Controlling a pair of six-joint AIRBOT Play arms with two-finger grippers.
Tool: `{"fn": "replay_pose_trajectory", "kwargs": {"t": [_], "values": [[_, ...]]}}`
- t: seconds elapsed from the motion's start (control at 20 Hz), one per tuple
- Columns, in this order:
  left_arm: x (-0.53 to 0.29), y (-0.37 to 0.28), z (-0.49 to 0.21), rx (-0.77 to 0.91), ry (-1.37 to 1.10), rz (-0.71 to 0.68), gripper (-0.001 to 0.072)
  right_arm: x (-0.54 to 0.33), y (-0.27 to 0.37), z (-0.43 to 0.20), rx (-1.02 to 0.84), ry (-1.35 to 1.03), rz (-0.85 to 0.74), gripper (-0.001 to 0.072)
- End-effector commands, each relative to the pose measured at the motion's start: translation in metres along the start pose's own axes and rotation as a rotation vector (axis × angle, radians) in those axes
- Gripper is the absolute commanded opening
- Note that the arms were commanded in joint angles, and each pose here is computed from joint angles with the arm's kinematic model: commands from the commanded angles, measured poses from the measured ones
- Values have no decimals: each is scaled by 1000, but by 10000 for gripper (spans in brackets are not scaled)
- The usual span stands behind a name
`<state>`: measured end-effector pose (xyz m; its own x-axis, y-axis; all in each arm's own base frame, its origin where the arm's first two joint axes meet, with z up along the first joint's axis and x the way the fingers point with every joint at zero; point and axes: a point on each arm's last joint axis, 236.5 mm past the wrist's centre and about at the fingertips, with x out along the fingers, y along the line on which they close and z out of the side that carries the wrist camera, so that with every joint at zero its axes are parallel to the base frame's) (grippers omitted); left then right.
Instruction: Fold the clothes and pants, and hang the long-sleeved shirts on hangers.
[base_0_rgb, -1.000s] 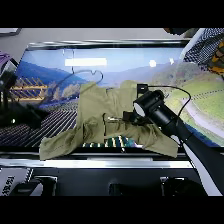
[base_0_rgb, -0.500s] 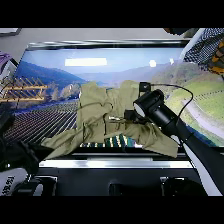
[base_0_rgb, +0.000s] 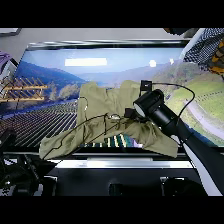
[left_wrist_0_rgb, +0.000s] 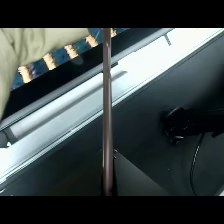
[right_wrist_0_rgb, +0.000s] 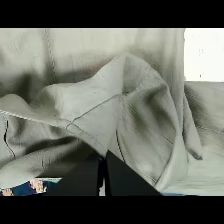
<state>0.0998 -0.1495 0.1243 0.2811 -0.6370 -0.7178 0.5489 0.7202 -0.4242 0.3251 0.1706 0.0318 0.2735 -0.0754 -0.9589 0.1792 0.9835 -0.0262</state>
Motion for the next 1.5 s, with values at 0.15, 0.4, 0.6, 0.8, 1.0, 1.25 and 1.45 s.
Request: {"fn": "replay_pose_trajectory", "kwargs": {"t": [0.15,0.4,0.6,0.8,1.0,1.25,1.45], "values": [[18,-2,-4,-42,-3,-72,14,0,7,5,5,-22,30,32],[36,0,0,-28,-46,-129,14,-1,12,5,-9,-22,51,33],[43,5,-1,3,-51,-131,14,-1,17,3,-38,-12,74,33],[48,9,2,19,-50,-143,14,-1,18,3,-39,-14,77,33],[60,13,9,105,-33,-172,13,-4,19,5,-72,-25,86,32],[83,34,16,157,17,-189,13,-6,15,2,-91,-17,76,32],[97,44,13,170,64,-217,14,-9,18,5,-116,-34,94,32]]}}
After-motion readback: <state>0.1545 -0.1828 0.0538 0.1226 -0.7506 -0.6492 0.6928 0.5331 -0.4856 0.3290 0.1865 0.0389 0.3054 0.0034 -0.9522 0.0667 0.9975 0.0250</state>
